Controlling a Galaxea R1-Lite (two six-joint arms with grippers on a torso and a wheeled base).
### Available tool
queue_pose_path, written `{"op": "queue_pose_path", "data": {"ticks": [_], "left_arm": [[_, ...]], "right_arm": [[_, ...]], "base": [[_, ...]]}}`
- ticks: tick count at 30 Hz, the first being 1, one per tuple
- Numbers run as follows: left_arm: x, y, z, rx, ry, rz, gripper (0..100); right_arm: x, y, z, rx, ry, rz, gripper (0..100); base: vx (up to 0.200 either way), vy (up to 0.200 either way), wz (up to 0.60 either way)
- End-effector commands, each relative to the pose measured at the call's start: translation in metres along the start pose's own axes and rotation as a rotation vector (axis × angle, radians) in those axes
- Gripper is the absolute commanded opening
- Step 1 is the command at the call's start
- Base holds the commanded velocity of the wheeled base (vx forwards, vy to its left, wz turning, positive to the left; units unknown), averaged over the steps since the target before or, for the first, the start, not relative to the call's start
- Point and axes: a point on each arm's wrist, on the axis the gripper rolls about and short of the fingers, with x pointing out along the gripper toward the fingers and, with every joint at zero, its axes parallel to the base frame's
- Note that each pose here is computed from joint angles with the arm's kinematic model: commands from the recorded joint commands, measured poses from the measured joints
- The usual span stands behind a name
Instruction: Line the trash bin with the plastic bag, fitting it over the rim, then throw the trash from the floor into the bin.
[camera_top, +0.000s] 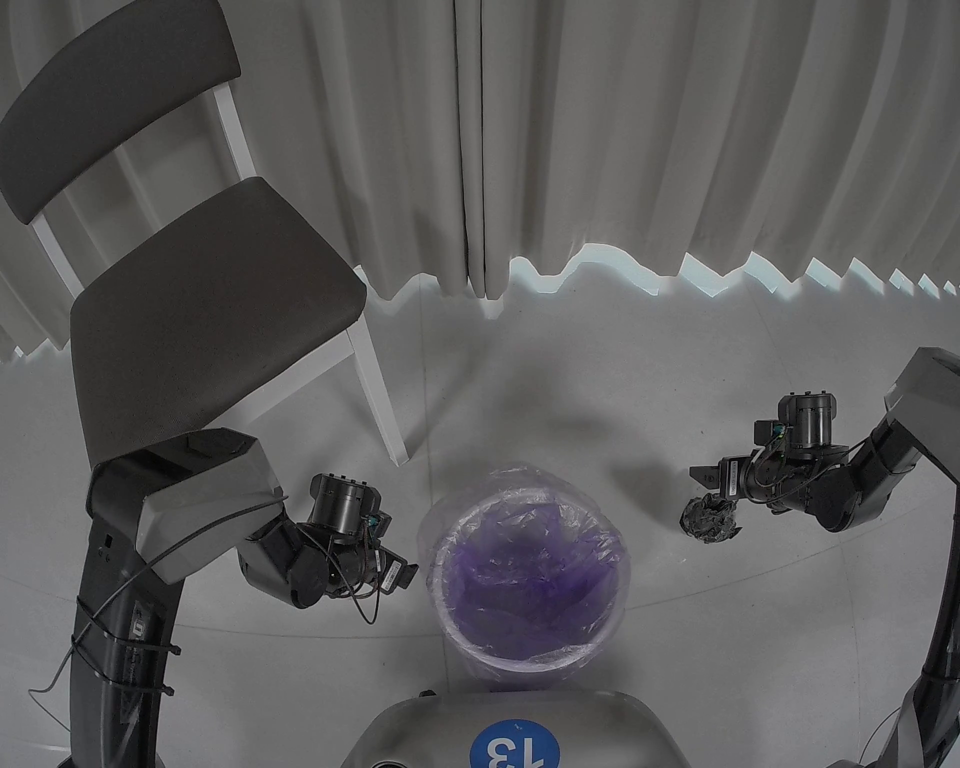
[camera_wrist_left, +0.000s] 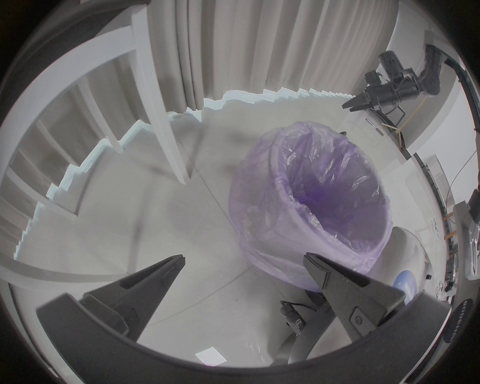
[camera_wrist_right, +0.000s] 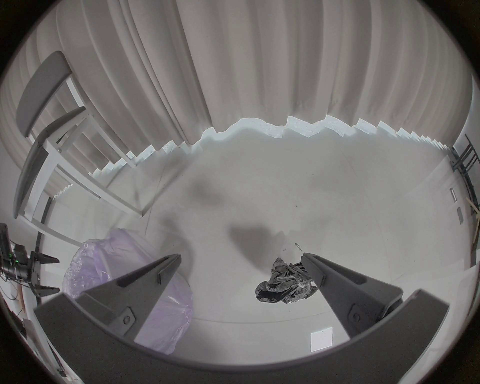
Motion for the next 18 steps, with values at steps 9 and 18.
{"op": "queue_pose_path", "data": {"ticks": [9,18], "left_arm": [[-0.095,0.022,0.003,-0.034,-0.038,0.012,100],[-0.173,0.013,-0.001,-0.062,-0.257,0.037,100]], "right_arm": [[-0.051,0.012,0.024,-0.049,-0.090,0.008,100],[-0.095,0.012,0.026,-0.103,-0.138,-0.038,100]], "base": [[0.000,0.000,0.00],[0.000,0.000,0.00]]}}
